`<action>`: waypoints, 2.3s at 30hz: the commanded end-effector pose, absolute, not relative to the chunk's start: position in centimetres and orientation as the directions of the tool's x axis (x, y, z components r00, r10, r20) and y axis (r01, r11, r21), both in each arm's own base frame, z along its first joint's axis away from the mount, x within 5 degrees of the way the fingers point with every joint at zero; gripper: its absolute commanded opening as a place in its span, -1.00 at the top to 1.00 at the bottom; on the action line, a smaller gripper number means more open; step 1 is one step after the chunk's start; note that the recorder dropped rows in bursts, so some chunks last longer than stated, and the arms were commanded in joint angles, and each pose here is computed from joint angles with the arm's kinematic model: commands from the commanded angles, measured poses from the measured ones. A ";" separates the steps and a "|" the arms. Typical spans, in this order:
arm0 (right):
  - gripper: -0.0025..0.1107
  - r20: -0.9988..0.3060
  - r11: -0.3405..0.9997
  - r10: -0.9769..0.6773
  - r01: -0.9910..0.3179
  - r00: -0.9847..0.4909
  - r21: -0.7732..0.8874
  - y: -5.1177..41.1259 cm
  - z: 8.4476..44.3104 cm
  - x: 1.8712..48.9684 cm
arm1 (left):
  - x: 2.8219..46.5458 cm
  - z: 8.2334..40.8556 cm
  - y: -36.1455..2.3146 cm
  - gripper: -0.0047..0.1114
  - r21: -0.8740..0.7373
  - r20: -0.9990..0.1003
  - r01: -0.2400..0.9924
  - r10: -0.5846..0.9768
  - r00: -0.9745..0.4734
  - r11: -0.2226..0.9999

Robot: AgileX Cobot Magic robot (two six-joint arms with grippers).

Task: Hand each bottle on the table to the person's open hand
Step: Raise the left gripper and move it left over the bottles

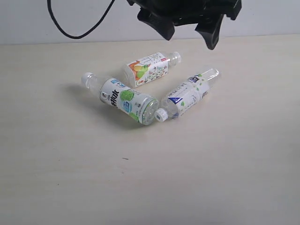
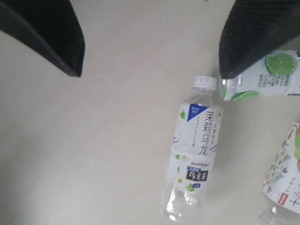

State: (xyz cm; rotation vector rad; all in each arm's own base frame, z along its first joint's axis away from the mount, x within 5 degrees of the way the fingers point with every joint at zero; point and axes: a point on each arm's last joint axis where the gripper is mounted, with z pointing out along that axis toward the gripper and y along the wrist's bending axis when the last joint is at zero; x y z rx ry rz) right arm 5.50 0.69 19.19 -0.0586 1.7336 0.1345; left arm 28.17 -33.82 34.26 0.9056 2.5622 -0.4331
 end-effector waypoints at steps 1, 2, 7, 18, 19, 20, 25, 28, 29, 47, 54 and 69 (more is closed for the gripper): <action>0.96 -0.986 0.992 0.034 -0.113 -0.161 0.053 0.7 19.1 5.5 | 27.6 33.6 -32.6 -0.38 -0.113 -0.423 0.672 0.576 -0.699 0.732; 0.96 -0.986 0.992 0.034 -0.113 -0.161 0.053 0.7 19.1 5.5 | 27.4 33.3 -32.4 -0.38 -0.108 -0.410 0.676 0.587 -0.698 0.729; 0.96 -0.986 0.992 0.034 -0.113 -0.161 0.053 0.7 19.1 5.5 | 26.4 32.5 -30.7 -0.38 -0.045 -0.367 0.690 0.631 -0.684 0.722; 0.96 -0.986 0.992 0.034 -0.113 -0.161 0.053 0.7 19.1 5.5 | 23.8 32.7 -27.1 -0.38 0.024 -0.368 0.756 0.709 -0.602 0.655; 0.96 -0.986 0.992 0.034 -0.113 -0.161 0.053 0.7 19.1 5.5 | 23.6 32.7 -26.9 -0.38 0.027 -0.370 0.760 0.713 -0.596 0.649; 0.96 -0.986 0.992 0.034 -0.113 -0.161 0.053 0.7 19.1 5.5 | 23.5 32.8 -26.7 -0.38 0.031 -0.378 0.762 0.713 -0.590 0.647; 0.96 -0.986 0.992 0.034 -0.113 -0.161 0.053 0.7 19.1 5.5 | 23.6 32.0 -25.7 -0.38 0.065 -0.381 0.765 0.724 -0.575 0.641; 0.96 -0.986 0.992 0.034 -0.113 -0.161 0.053 0.7 19.1 5.5 | 24.4 31.1 -25.0 -0.38 0.070 -0.388 0.754 0.714 -0.583 0.654; 0.96 -0.986 0.992 0.034 -0.113 -0.161 0.053 0.7 19.1 5.5 | 24.7 31.0 -24.8 -0.38 0.065 -0.403 0.743 0.699 -0.591 0.666; 0.96 -0.986 0.992 0.034 -0.113 -0.161 0.053 0.7 19.1 5.5 | 25.9 31.1 -24.1 -0.38 0.052 -0.438 0.714 0.659 -0.612 0.698; 0.96 -0.986 0.992 0.034 -0.113 -0.161 0.053 0.7 19.1 5.5 | 25.8 31.0 -24.0 -0.38 0.052 -0.435 0.714 0.660 -0.613 0.698; 0.96 -0.986 0.992 0.034 -0.113 -0.161 0.053 0.7 19.1 5.5 | 25.8 31.0 -24.0 0.65 0.045 -0.435 0.707 0.651 -0.622 0.706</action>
